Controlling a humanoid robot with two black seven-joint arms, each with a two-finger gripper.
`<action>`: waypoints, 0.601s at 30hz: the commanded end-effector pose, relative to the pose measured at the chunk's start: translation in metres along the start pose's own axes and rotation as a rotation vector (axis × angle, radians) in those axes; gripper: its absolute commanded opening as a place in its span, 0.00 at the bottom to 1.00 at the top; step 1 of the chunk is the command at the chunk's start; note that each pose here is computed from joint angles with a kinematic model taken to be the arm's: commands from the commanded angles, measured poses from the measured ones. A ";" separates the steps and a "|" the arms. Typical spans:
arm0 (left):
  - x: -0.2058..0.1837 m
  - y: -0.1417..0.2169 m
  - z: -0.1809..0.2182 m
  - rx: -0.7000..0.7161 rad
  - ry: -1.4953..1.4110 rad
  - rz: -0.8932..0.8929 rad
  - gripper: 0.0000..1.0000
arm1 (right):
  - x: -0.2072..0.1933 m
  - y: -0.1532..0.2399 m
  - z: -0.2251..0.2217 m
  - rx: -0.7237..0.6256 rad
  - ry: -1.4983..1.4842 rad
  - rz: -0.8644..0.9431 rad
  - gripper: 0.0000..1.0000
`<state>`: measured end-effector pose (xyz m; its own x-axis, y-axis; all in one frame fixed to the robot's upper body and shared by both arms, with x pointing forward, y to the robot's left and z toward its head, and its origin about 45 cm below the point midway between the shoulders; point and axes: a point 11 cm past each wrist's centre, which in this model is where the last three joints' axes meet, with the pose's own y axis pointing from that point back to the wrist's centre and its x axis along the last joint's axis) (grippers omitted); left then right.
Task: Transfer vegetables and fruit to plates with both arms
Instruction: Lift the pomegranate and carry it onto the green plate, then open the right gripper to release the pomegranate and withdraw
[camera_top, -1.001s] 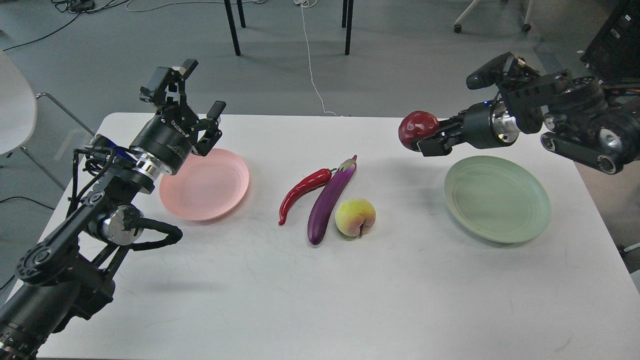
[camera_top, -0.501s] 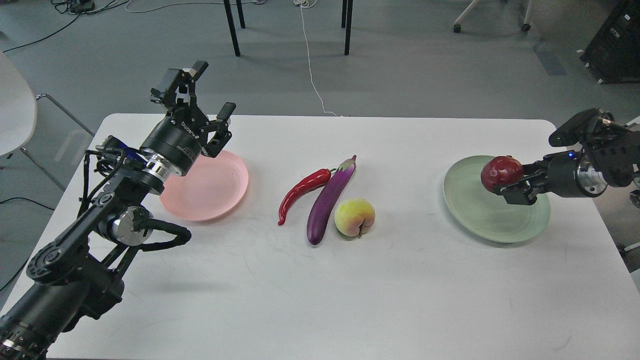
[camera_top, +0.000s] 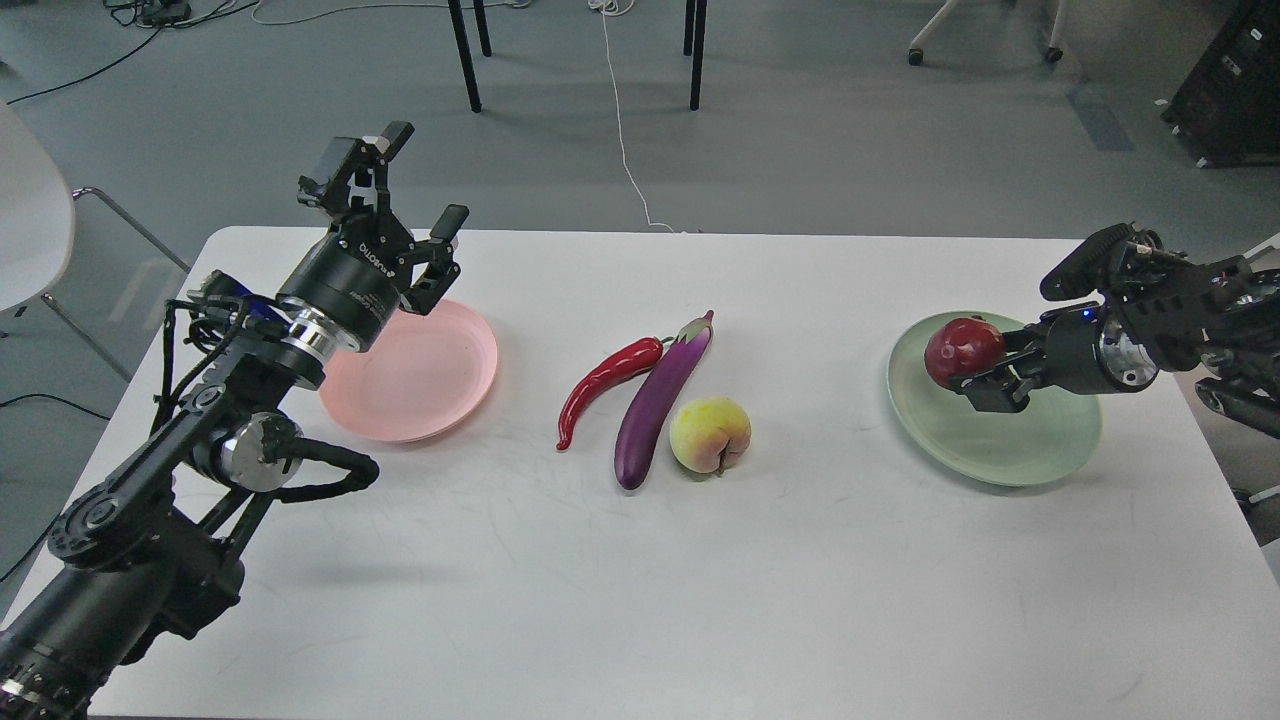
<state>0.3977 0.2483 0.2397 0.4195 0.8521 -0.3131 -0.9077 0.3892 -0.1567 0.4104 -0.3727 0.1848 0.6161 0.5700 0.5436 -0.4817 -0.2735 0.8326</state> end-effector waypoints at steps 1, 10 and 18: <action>0.001 0.000 0.001 0.002 -0.004 0.001 0.98 | 0.002 -0.002 -0.003 0.006 0.002 0.003 0.78; 0.003 0.002 0.000 0.008 -0.012 0.000 0.98 | 0.010 0.001 -0.002 0.007 -0.018 0.026 0.98; 0.002 0.002 -0.001 0.011 -0.011 -0.001 0.98 | 0.085 0.029 -0.027 0.107 -0.071 0.215 0.99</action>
<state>0.3967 0.2511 0.2382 0.4199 0.8557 -0.3026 -0.9075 0.3930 -0.1480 0.4324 -0.3360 0.2300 0.5642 0.4945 0.6612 -0.5410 -0.3834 0.7485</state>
